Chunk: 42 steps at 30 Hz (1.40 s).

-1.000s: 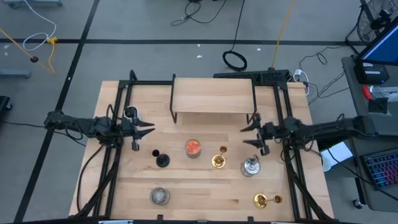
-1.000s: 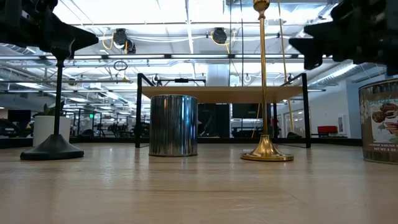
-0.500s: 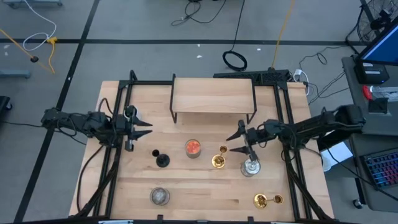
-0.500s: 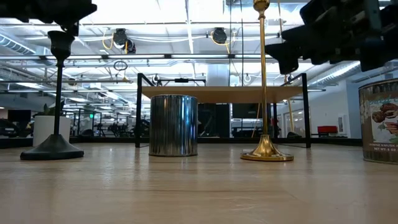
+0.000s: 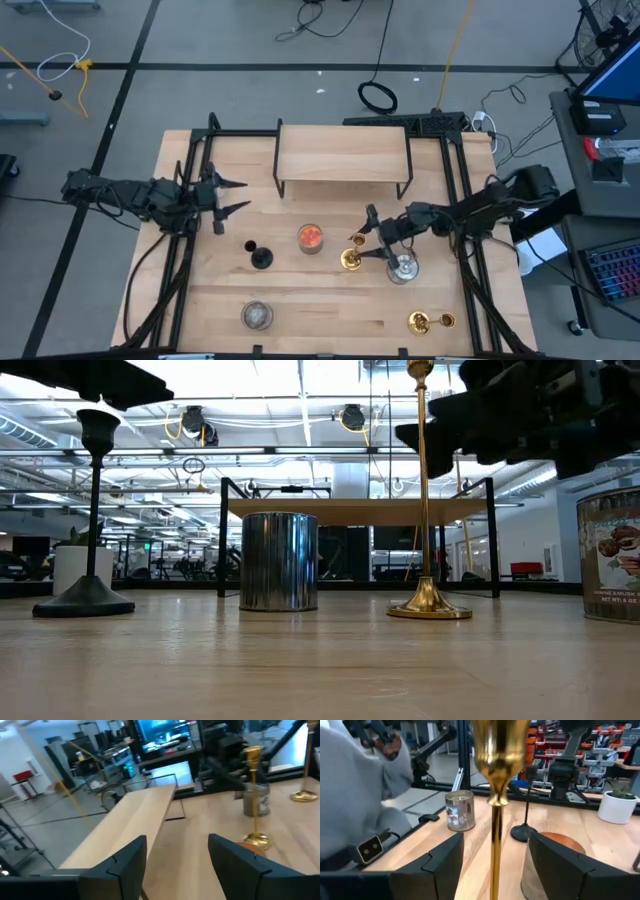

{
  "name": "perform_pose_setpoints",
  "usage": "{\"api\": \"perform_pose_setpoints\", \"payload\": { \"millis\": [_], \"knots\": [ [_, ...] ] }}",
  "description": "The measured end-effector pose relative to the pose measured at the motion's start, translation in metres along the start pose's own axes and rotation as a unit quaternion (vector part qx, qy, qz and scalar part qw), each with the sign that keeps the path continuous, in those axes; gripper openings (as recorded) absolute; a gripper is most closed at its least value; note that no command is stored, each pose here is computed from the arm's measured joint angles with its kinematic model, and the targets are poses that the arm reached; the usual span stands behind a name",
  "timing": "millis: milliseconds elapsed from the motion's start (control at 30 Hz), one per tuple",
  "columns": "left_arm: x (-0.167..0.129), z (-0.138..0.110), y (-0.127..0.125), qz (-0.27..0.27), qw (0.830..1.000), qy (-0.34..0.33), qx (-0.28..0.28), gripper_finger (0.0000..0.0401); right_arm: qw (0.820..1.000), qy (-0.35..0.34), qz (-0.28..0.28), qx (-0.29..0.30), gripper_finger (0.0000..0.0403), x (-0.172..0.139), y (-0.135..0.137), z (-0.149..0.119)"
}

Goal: Pick & Place candle stick holders
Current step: Put the middle golden candle holder on the shelf

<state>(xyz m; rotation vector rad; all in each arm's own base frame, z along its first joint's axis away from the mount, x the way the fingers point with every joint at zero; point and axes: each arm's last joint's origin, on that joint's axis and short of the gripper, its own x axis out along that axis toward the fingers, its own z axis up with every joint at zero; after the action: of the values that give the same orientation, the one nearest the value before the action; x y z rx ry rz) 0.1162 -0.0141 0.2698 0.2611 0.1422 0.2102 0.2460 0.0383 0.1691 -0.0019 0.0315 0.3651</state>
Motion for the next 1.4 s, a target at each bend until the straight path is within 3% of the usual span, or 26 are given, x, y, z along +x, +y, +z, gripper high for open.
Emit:
{"api": "perform_pose_setpoints", "payload": {
  "millis": [167, 467, 633, 800, 967, 1100, 1167, 1300, 1400],
  "knots": [
    [0.0, 0.0, 0.0, -0.001, 1.0, 0.001, -0.008, 0.02, 1.0, -0.003, 0.0, -0.022, 0.0184, 0.006, -0.001, 0.001],
    [0.0, -0.001, 0.0, -0.004, 1.0, 0.003, -0.006, 0.0172, 0.999, -0.008, 0.003, -0.046, 0.0016, 0.005, -0.001, 0.002],
    [0.0, -0.001, -0.001, -0.005, 1.0, 0.006, -0.004, 0.016, 0.999, -0.034, -0.005, -0.033, 0.0017, 0.005, -0.002, 0.007],
    [0.0, -0.001, -0.001, -0.005, 1.0, 0.006, -0.005, 0.0153, 0.994, -0.092, -0.051, 0.01, 0.0011, 0.002, -0.004, 0.02],
    [0.0, -0.001, -0.001, -0.005, 1.0, 0.006, -0.007, 0.0152, 0.985, -0.156, -0.038, 0.059, 0.0018, -0.008, -0.001, 0.048],
    [0.0, -0.001, -0.001, -0.005, 1.0, 0.006, -0.009, 0.0152, 0.98, -0.189, -0.042, 0.045, 0.0014, -0.024, 0.002, 0.073],
    [0.0, -0.001, -0.001, -0.005, 1.0, 0.005, -0.009, 0.0152, 0.976, -0.206, -0.068, 0.025, 0.0014, -0.034, 0.001, 0.084],
    [0.0, -0.001, 0.0, -0.005, 1.0, 0.004, -0.014, 0.0152, 0.949, -0.259, -0.182, -0.008, 0.0013, -0.052, -0.004, 0.109],
    [0.0, -0.001, 0.0, -0.004, 1.0, 0.004, -0.021, 0.0152, 0.936, -0.242, -0.255, -0.033, 0.0013, -0.054, -0.012, 0.125]
  ]
}}
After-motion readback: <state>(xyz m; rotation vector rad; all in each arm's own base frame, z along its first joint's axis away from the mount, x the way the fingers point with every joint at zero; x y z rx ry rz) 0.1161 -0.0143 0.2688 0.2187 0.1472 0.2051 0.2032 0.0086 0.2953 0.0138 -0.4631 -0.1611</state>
